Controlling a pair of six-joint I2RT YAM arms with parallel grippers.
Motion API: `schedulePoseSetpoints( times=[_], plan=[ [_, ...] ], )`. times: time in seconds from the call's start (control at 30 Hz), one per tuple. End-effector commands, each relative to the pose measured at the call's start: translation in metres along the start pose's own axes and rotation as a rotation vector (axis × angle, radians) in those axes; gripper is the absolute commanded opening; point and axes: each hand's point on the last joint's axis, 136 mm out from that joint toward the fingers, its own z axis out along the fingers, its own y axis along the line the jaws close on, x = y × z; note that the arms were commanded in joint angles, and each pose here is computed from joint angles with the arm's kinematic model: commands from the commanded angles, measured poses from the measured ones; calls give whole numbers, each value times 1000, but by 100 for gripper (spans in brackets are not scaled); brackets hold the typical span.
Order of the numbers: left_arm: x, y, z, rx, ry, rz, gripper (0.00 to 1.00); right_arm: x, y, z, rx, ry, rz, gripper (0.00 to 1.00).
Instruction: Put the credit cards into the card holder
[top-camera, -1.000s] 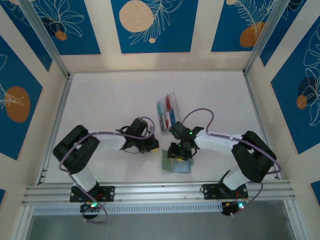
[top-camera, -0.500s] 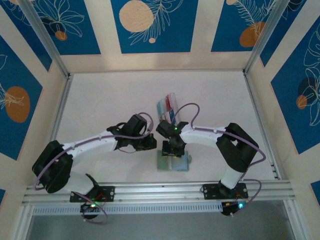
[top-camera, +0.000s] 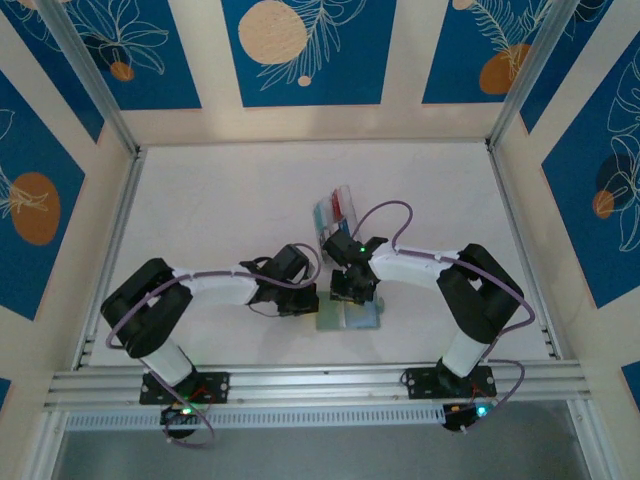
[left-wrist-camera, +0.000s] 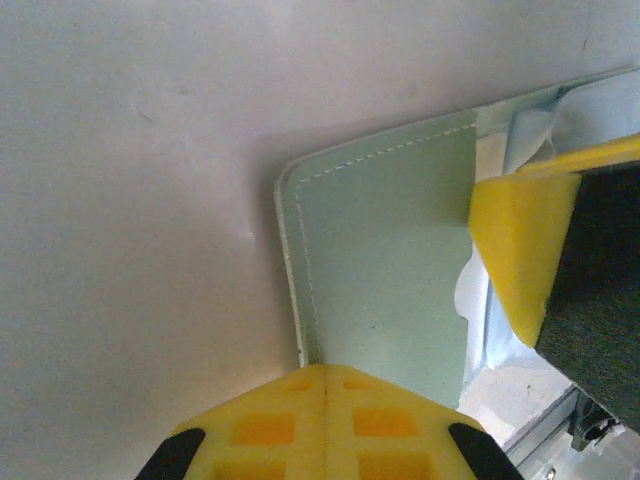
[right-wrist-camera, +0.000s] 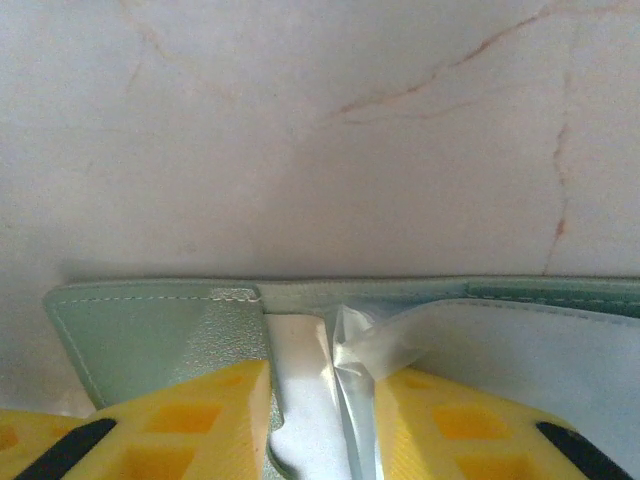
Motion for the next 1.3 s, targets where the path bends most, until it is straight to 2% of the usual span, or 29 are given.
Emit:
schedulePoseSetpoints(
  times=[0.0,0.07,0.17,0.33,0.7,0.83,1.0,1.27],
  plan=[
    [-8,3,-20,-65,-82,12,3,-3,-3,8,7,-6,-18,31],
    [-13,-3,-36,-79,-120,28,3,-3,-4,10,8,4,-18,29],
    [-15,-29,-50,-2,-130,50,4,-2,-6,13,9,18,-18,25],
    [-13,-49,-36,58,-83,55,4,-3,-7,15,5,33,-13,25],
    [2,0,21,-18,4,-39,2,-6,-5,-20,-22,-16,-71,29],
    [9,16,25,-59,13,-47,2,-9,-17,-35,28,-53,-117,31],
    [12,20,24,-67,13,-34,2,-19,-34,-38,126,-65,-185,30],
    [13,17,23,-53,12,-32,2,-27,-39,-26,169,-44,-223,30]
  ],
)
